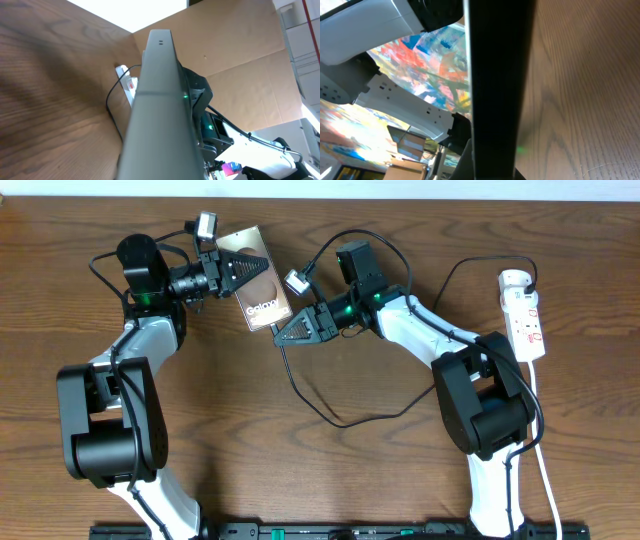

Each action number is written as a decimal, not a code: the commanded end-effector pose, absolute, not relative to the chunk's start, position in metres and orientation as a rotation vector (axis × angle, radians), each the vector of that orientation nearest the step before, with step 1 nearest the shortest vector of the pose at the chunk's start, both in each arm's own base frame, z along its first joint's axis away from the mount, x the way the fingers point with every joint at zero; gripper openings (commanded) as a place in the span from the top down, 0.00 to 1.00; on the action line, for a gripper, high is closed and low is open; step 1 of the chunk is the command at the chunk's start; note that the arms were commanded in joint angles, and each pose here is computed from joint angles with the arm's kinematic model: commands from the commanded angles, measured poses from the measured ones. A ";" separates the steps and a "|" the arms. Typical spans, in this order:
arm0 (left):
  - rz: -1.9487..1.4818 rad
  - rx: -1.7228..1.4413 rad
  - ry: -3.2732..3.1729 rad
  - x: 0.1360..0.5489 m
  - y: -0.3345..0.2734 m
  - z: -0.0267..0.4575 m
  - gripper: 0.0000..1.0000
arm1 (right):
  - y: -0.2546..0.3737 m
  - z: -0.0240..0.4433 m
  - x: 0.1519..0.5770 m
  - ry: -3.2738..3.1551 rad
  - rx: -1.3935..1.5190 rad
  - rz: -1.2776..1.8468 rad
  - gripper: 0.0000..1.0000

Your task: Plug charger to phone and switch on socket

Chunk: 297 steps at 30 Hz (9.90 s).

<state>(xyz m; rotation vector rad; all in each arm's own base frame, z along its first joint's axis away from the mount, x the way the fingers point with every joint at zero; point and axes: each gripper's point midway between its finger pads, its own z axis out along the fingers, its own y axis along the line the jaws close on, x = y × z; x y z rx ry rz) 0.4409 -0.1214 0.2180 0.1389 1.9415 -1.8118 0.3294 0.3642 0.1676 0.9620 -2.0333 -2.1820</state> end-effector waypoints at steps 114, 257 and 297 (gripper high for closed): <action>-1.107 -0.720 2.568 0.374 -0.049 -0.008 0.93 | 0.133 0.247 0.343 -3.535 0.204 -0.718 0.01; -0.608 -0.840 2.580 0.311 -0.007 0.096 0.19 | 0.118 0.245 0.351 -3.601 0.219 -0.555 0.01; -0.649 -0.560 2.337 0.297 -0.019 0.185 0.03 | -0.154 0.166 0.457 -3.378 -0.252 -0.909 0.01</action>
